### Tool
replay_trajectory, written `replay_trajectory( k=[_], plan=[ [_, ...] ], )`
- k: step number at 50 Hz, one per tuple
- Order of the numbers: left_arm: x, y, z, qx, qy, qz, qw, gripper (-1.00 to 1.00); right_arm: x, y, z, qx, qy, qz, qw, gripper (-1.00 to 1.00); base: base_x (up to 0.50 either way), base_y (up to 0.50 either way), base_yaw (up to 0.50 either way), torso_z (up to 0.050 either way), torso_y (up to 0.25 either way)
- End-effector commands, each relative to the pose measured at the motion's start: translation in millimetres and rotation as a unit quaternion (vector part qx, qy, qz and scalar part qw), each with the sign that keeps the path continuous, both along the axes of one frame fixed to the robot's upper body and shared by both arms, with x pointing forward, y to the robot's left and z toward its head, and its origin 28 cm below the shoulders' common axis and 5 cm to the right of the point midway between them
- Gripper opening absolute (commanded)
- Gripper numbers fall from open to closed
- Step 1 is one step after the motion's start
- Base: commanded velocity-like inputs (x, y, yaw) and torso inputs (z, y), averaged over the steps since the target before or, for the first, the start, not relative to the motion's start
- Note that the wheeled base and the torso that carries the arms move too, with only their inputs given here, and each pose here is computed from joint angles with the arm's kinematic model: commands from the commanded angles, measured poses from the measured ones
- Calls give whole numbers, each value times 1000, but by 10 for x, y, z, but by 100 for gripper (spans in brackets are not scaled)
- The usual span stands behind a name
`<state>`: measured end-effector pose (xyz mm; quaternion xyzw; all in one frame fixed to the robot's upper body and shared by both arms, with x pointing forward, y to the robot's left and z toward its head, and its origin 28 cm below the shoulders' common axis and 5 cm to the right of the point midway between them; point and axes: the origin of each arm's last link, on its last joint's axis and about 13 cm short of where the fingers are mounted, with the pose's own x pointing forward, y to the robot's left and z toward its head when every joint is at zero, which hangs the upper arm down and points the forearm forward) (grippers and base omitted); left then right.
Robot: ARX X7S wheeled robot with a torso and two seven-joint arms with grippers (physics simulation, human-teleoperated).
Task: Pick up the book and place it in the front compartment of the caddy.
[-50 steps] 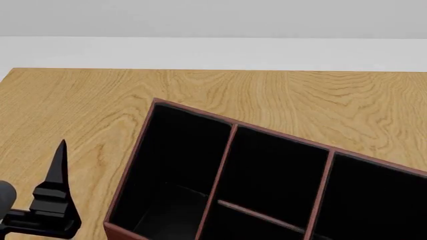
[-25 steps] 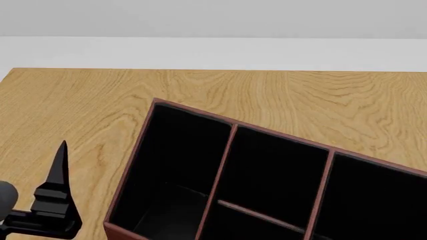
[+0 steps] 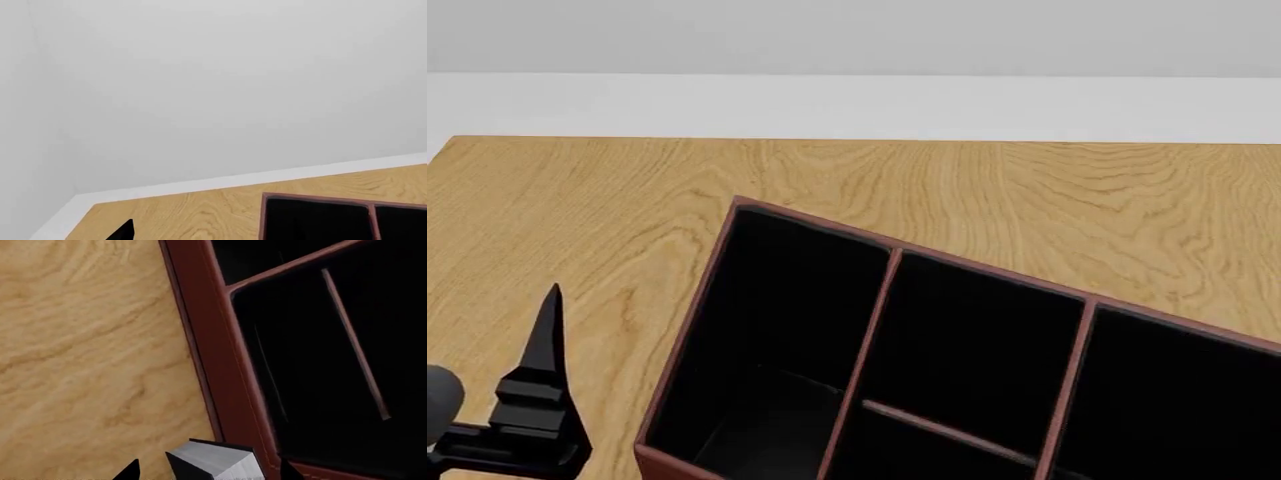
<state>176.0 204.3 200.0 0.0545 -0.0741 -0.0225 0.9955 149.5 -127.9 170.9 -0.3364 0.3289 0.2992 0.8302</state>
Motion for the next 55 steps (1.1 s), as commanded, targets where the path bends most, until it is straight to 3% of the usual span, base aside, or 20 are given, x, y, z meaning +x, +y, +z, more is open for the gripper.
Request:
replay_trajectory(
  k=[1,55],
  plan=[
    [-1,0,-1,0,0,1,1000,100,53,-28,-56,-10,4,-6,1000,100,0,0,0,0,0],
    [1,20,0,-3,-1,4,1000,100,160,-8,-318,-18,29,-9,999,100,0,0,0,0,0]
  ],
)
